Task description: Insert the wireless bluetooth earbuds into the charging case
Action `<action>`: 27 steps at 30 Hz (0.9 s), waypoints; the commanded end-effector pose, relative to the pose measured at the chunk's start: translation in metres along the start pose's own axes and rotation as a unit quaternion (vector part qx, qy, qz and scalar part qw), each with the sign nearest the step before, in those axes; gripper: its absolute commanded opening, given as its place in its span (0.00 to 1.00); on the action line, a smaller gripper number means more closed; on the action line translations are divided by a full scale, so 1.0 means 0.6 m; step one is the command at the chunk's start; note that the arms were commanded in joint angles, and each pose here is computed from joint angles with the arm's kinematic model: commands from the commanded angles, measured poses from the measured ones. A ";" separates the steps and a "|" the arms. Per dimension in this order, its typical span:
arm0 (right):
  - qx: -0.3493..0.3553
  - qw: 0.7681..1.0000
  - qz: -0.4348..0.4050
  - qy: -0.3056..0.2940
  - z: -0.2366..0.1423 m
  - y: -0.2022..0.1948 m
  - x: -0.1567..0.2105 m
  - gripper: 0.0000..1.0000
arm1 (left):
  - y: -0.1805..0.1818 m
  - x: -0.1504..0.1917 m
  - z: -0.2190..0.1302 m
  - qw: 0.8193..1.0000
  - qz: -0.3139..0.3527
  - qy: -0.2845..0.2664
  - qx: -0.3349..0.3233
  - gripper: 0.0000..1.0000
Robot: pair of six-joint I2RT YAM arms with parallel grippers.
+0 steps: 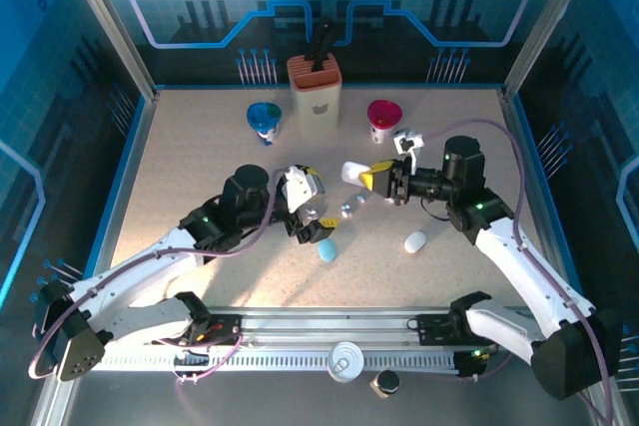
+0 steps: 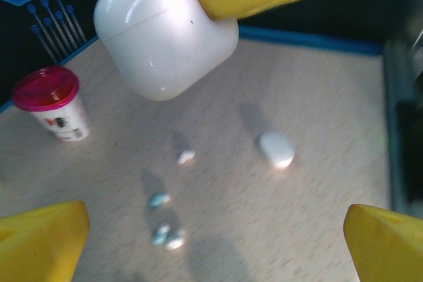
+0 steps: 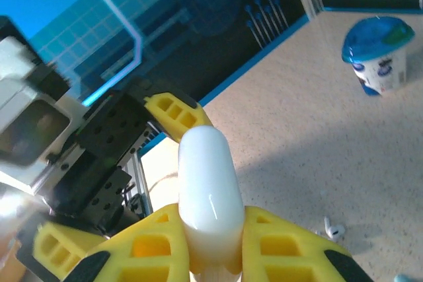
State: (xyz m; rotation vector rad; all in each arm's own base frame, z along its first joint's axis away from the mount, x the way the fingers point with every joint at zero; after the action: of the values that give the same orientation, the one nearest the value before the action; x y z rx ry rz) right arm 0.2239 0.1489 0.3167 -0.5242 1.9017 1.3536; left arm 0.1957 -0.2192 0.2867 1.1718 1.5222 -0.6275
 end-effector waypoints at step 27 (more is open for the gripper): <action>-0.176 0.973 -0.135 0.059 -0.001 0.082 -0.067 0.03 | 0.027 -0.123 0.003 0.959 -0.144 -0.222 0.101 0.53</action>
State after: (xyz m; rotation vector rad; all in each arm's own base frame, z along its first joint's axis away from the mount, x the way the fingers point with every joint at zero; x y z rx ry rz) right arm 0.2190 0.1623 0.3775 -1.0118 1.6148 1.5189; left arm 0.2074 -0.2407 0.3364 0.8949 1.3532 -1.1559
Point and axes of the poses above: each hand's point on the last joint's axis, 136 mm out from that joint toward the fingers, its own z axis out along the fingers, its own y axis along the line the jaws close on, x = y × z, the point moved 8 cm from there along -z, back along the fingers, and after that the axes turned 10 degrees about z, right-handed, at the moved point
